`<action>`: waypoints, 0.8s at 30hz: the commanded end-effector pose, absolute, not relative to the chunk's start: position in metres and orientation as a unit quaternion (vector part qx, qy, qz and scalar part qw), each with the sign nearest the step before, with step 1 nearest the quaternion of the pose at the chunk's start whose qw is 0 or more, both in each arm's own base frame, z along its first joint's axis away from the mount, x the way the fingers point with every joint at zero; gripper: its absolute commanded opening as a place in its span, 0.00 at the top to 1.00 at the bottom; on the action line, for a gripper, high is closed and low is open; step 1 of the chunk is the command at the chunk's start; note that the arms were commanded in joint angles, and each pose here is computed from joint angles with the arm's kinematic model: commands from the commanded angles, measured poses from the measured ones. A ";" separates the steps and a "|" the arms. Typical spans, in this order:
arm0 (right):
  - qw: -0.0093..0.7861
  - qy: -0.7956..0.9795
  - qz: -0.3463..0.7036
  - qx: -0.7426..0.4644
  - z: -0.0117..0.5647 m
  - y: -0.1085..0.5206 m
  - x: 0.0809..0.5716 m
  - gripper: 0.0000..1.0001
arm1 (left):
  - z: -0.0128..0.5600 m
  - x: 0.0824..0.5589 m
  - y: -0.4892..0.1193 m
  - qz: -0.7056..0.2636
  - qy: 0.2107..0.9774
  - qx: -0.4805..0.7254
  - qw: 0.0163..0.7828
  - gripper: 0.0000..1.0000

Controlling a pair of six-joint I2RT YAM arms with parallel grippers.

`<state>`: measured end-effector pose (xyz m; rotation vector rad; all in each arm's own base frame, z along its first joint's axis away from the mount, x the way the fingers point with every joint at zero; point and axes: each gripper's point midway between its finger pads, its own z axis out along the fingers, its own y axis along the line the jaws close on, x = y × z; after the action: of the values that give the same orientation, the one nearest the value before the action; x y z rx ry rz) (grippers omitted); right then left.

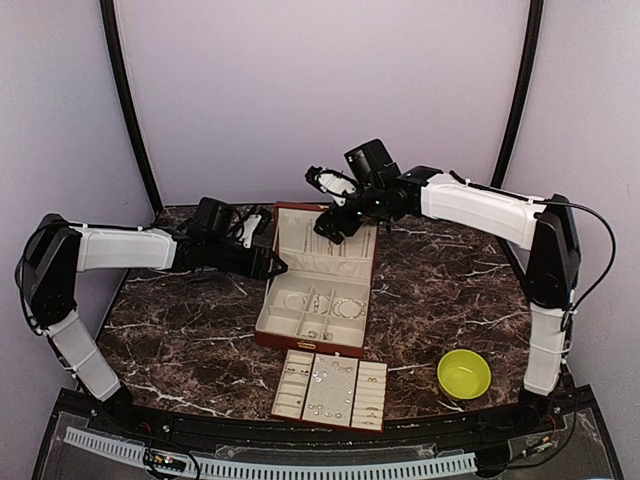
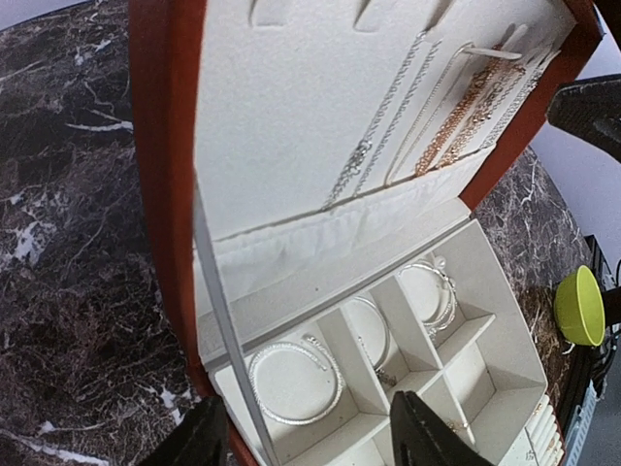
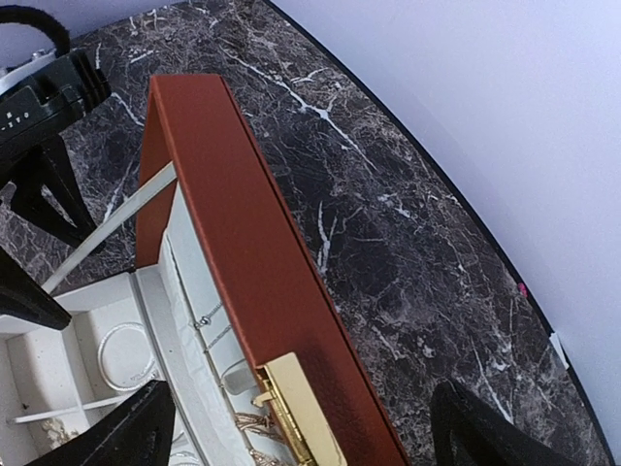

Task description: Organize the mixed jewelry

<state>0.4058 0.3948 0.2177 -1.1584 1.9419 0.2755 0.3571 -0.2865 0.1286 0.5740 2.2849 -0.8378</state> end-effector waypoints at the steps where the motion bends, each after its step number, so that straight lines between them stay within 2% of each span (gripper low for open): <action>1: 0.437 0.770 0.080 -0.458 0.224 0.393 0.419 0.11 | 0.128 0.360 -0.288 -0.321 0.868 0.222 0.307 0.47; 6: 0.437 0.772 0.071 -0.456 0.221 0.393 0.422 0.19 | 0.123 0.362 -0.285 -0.308 0.870 0.227 0.313 0.69; 11: 0.442 0.772 0.065 -0.452 0.223 0.396 0.426 0.25 | 0.116 0.360 -0.282 -0.296 0.876 0.232 0.303 0.84; 14: 0.439 0.774 0.055 -0.452 0.218 0.397 0.429 0.28 | 0.115 0.360 -0.282 -0.295 0.876 0.233 0.302 0.96; 16: 0.438 0.776 0.049 -0.451 0.216 0.398 0.431 0.31 | 0.115 0.360 -0.281 -0.292 0.876 0.236 0.303 1.00; 24: 0.440 0.782 0.024 -0.441 0.211 0.394 0.436 0.42 | 0.116 0.359 -0.281 -0.291 0.876 0.238 0.304 1.00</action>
<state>0.4272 0.3933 0.2158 -1.1305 1.9345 0.1161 0.3584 -0.2815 0.1102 0.6137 2.3232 -0.7793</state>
